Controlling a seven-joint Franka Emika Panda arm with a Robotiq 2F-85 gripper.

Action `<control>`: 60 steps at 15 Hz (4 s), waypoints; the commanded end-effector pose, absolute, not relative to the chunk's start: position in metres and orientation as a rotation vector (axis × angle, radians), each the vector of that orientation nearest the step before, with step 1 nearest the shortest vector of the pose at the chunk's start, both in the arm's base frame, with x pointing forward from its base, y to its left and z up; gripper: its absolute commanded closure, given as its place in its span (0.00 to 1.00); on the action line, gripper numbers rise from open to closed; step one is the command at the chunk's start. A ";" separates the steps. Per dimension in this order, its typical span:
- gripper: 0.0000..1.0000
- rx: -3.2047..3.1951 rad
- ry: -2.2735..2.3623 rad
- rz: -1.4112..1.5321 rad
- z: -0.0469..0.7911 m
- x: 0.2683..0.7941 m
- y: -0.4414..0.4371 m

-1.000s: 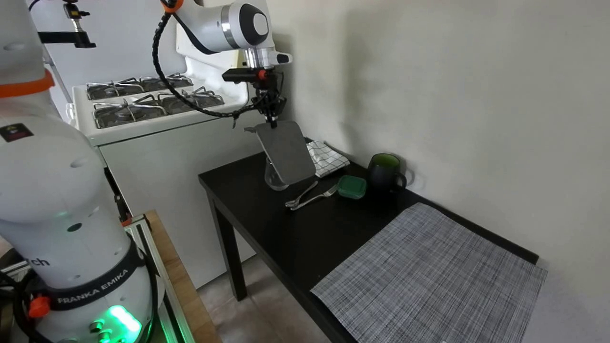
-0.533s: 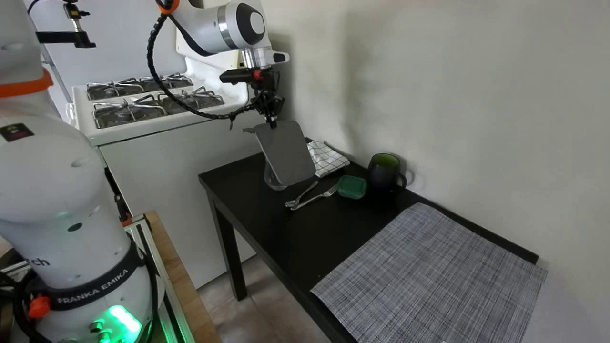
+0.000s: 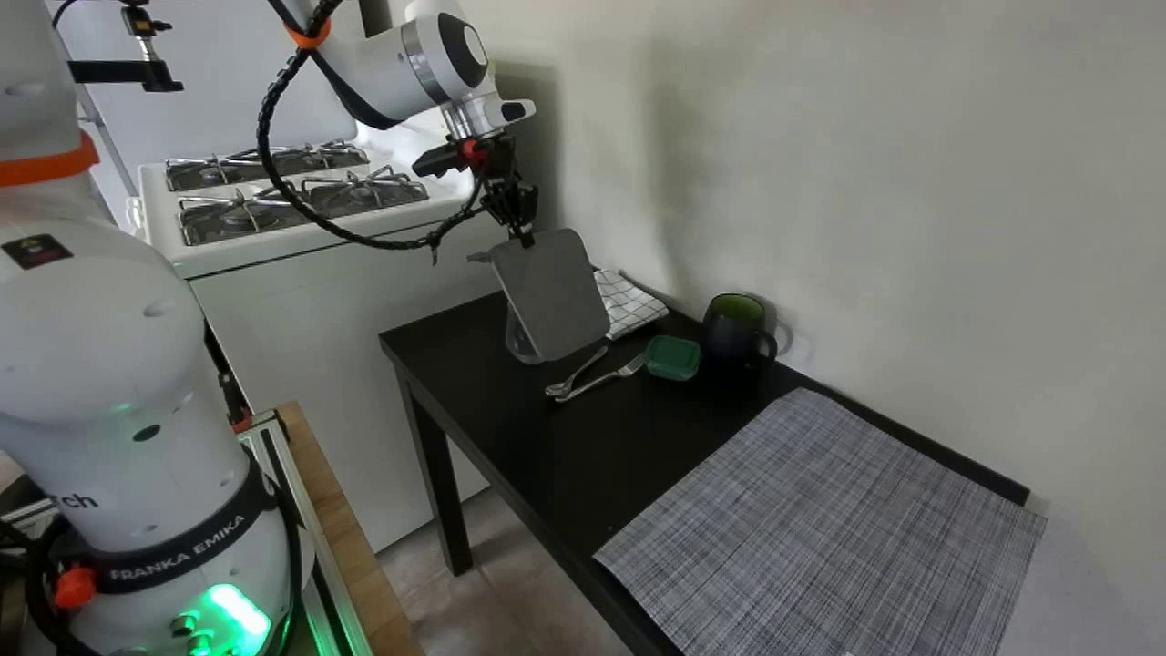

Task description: Put the grey potholder on the glass cup

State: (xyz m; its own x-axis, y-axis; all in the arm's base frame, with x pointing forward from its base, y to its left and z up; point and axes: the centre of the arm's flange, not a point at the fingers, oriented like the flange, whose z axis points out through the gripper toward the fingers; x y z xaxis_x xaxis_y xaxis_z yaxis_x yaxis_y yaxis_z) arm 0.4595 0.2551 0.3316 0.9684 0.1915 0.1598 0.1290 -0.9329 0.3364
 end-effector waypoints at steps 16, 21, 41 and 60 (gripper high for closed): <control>0.68 2.809 0.217 0.186 0.301 0.446 0.274; 0.39 2.838 0.232 0.164 0.299 0.444 0.277; 0.00 3.320 -0.268 -0.130 0.357 0.518 0.114; 0.00 3.332 -0.739 -0.542 0.285 0.485 0.015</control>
